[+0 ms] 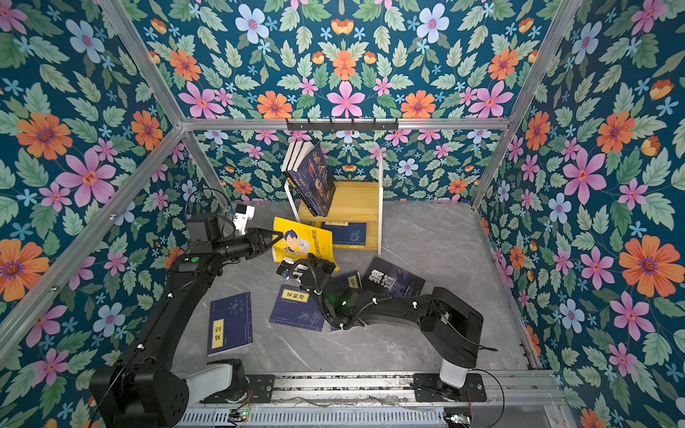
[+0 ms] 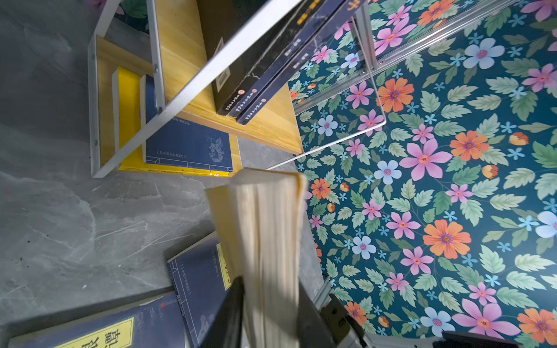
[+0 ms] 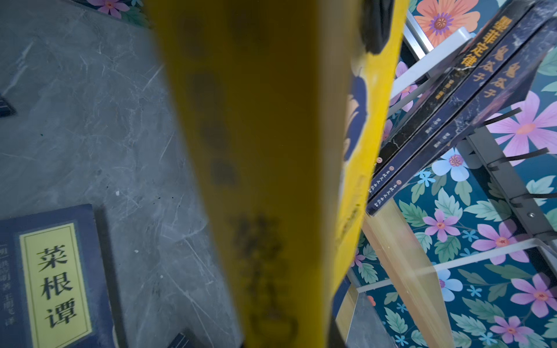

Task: Stacking books/files
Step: Pass the book, then place the book on the bookshelf.

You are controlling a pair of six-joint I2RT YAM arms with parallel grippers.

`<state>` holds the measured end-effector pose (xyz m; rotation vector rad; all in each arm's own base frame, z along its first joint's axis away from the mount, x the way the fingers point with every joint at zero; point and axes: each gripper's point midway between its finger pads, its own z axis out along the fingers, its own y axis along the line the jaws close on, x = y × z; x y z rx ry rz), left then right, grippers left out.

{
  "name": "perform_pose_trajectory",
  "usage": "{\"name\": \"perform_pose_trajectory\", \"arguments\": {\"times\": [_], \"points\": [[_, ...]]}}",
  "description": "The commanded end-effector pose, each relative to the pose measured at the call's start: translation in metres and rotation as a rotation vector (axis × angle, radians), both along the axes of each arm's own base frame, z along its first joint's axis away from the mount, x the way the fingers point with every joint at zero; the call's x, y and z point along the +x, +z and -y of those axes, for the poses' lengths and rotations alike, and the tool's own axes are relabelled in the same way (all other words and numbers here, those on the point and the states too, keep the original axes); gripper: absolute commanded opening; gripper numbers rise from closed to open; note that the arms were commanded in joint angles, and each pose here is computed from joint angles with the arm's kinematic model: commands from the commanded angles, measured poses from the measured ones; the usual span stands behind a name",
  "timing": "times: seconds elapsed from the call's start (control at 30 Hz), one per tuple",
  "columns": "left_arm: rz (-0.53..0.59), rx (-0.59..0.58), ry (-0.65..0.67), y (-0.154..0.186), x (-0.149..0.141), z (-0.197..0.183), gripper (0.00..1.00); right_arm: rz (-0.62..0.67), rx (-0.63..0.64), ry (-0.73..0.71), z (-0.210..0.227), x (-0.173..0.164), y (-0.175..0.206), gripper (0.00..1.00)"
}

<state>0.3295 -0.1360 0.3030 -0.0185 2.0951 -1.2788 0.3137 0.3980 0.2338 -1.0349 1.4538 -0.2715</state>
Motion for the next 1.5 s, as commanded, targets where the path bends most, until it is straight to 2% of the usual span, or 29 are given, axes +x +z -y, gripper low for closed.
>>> {"name": "perform_pose_trajectory", "arguments": {"times": [0.0,0.1,0.2,0.43,0.6,0.73,0.8,1.0,1.2,1.33,1.47], "points": [[0.114,0.024,-0.005,0.013,0.003,-0.005,0.44,0.019,0.102,-0.033,0.008,0.001,0.018,0.00],[0.174,0.068,0.012,0.015,0.004,-0.018,0.50,-0.012,0.128,-0.025,0.015,-0.005,0.025,0.00],[0.247,0.155,0.011,0.012,0.002,-0.026,0.61,-0.062,0.183,0.006,0.020,-0.014,0.027,0.00],[0.284,0.381,0.029,-0.014,-0.002,-0.046,0.78,-0.141,0.345,0.028,0.039,-0.024,0.058,0.00],[0.289,0.529,0.039,-0.036,-0.004,-0.060,0.86,-0.151,0.550,-0.023,0.071,-0.014,0.106,0.00],[0.285,0.576,0.034,-0.052,-0.007,-0.064,0.93,-0.171,0.716,-0.039,0.095,-0.004,0.141,0.00],[0.278,0.582,0.030,-0.061,-0.010,-0.064,1.00,-0.156,0.779,-0.057,0.106,0.006,0.156,0.00],[0.279,0.587,0.000,-0.079,-0.017,-0.062,1.00,-0.110,0.868,-0.129,0.131,0.038,0.182,0.00],[0.288,0.585,0.011,-0.084,-0.017,-0.064,1.00,-0.095,0.982,-0.230,0.156,0.083,0.191,0.00],[0.286,0.595,0.022,-0.086,-0.017,-0.066,1.00,-0.053,1.018,-0.286,0.159,0.110,0.192,0.00],[0.310,0.589,0.020,-0.082,-0.020,-0.064,1.00,-0.041,1.013,-0.284,0.144,0.130,0.189,0.00]]}}
